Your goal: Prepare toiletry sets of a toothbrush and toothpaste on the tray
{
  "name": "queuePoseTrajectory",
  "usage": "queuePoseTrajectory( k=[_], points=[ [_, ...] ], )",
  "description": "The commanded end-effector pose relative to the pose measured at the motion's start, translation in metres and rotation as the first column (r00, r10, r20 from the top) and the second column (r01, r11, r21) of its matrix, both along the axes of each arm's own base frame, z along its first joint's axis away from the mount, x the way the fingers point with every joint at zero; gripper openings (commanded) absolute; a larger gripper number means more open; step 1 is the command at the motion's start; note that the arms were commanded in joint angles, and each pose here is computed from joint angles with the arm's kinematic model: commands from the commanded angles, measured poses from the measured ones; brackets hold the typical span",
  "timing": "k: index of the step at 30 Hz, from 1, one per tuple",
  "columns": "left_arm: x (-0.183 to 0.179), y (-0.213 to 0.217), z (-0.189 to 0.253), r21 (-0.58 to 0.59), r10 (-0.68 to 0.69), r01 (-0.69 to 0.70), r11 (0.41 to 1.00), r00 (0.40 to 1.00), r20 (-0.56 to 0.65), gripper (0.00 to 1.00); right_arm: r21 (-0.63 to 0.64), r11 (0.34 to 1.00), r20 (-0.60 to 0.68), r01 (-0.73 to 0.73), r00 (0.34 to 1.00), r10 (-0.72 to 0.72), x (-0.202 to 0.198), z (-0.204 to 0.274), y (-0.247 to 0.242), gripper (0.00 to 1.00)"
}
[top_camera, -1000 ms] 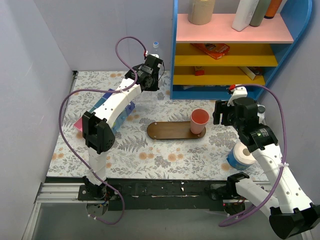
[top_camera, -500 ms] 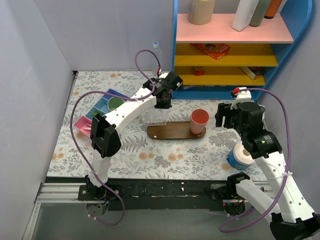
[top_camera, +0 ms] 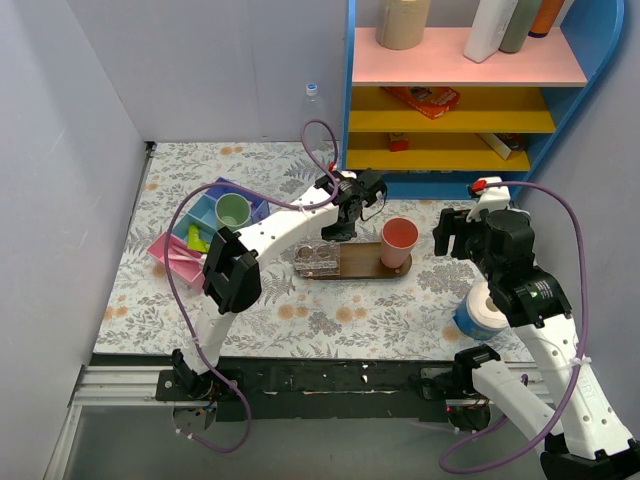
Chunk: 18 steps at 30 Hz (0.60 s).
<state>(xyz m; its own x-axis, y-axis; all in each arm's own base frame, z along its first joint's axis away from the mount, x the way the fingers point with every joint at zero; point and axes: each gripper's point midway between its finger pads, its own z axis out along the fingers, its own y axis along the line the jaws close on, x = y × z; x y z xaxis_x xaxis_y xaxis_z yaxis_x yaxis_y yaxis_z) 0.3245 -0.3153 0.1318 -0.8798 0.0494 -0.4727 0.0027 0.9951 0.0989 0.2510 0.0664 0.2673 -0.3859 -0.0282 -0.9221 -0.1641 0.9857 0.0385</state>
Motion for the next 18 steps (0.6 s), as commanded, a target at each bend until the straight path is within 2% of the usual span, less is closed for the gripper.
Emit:
queuePoseTrajectory(
  k=[1,18],
  points=[
    [0.001,0.001,0.019,-0.043,0.043,-0.04,0.998,0.997,0.063,0.0,0.006,1.0,0.042,0.0,0.999,0.0,0.002,0.009,0.0,0.8],
    [0.012,-0.009,0.002,-0.024,0.02,-0.019,1.0,0.997,0.077,0.0,-0.003,1.0,0.034,0.012,0.999,-0.012,0.002,0.007,-0.003,0.8]
  ],
)
